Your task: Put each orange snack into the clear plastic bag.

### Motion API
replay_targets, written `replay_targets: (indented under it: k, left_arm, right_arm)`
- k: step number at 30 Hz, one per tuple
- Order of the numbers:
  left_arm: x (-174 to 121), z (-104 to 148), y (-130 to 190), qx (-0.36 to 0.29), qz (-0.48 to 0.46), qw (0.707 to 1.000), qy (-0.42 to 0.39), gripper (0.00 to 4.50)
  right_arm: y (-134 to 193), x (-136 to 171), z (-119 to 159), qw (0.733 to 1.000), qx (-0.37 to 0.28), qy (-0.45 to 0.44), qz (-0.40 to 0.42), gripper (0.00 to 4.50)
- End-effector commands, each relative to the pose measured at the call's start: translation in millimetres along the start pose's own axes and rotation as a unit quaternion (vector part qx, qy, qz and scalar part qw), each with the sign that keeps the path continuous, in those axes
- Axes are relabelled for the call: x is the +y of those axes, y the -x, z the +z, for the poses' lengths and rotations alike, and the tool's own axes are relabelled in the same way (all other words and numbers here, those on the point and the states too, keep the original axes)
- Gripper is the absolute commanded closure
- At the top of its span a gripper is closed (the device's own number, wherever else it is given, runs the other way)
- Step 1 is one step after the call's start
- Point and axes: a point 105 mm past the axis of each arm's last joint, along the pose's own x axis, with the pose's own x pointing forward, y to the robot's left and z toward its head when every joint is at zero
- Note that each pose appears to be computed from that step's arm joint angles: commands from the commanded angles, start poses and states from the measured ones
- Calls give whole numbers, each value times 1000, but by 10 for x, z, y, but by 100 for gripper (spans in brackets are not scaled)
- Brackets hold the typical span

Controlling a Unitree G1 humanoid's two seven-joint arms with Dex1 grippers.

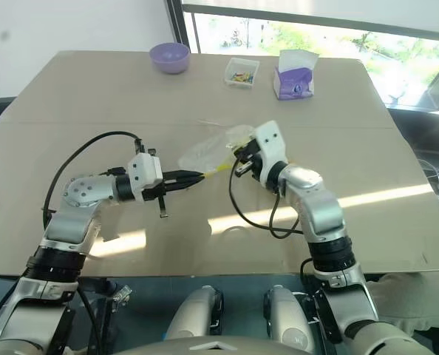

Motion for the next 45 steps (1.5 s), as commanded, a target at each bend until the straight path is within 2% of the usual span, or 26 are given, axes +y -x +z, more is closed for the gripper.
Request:
replay_targets:
  k: [1, 4, 12, 13, 15, 16, 17, 20, 21, 22, 24, 32, 38, 45]
  left_arm:
    - [160, 51, -27, -4, 39, 999, -8, 450]
    - [211, 18, -37, 8, 53, 998, -14, 450]
    - [219, -41, -39, 23, 64, 998, -16, 450]
    - [227, -48, -38, 24, 69, 997, -12, 450]
    - [241, -52, -39, 24, 77, 997, -4, 450]
    - [246, -53, -42, 25, 80, 996, -2, 450]
    - [248, -54, -45, 25, 82, 996, -1, 450]
    - [256, -69, -40, 27, 91, 995, 11, 450]
    - [262, -70, -34, 27, 94, 995, 15, 450]
    - [269, -71, -30, 26, 97, 995, 18, 450]
    - [299, -69, -14, 23, 107, 994, 28, 450]
    - [452, -80, 3, 24, 151, 986, 64, 450]
    - [604, -132, 37, 39, 192, 978, 76, 450]
    - [678, -110, 49, 33, 209, 974, 81, 450]
  right_arm:
    - [-82, 83, -76, 981, 7, 192, -4, 442]
    - [-112, 54, -116, 967, 9, 254, -13, 442]
    - [-156, -155, -231, 935, 37, 349, -46, 442]
    - [-159, -166, -238, 930, 40, 364, -43, 405]
    - [-166, -178, -250, 922, 44, 382, -42, 370]
    - [-169, -181, -247, 919, 42, 390, -44, 335]
    - [-171, -184, -244, 916, 41, 397, -46, 281]
    - [-170, -204, -222, 909, 38, 411, -54, 163]
    - [-166, -221, -202, 908, 35, 414, -59, 103]
    - [-161, -241, -181, 906, 33, 417, -65, 83]
    - [-151, -274, -143, 903, 29, 423, -72, 6]
    - [-38, -433, -1, 903, 24, 421, -82, 2]
    - [126, -467, 87, 926, 10, 372, -69, 2]
    - [442, -575, 107, 975, -3, 197, -103, 2]
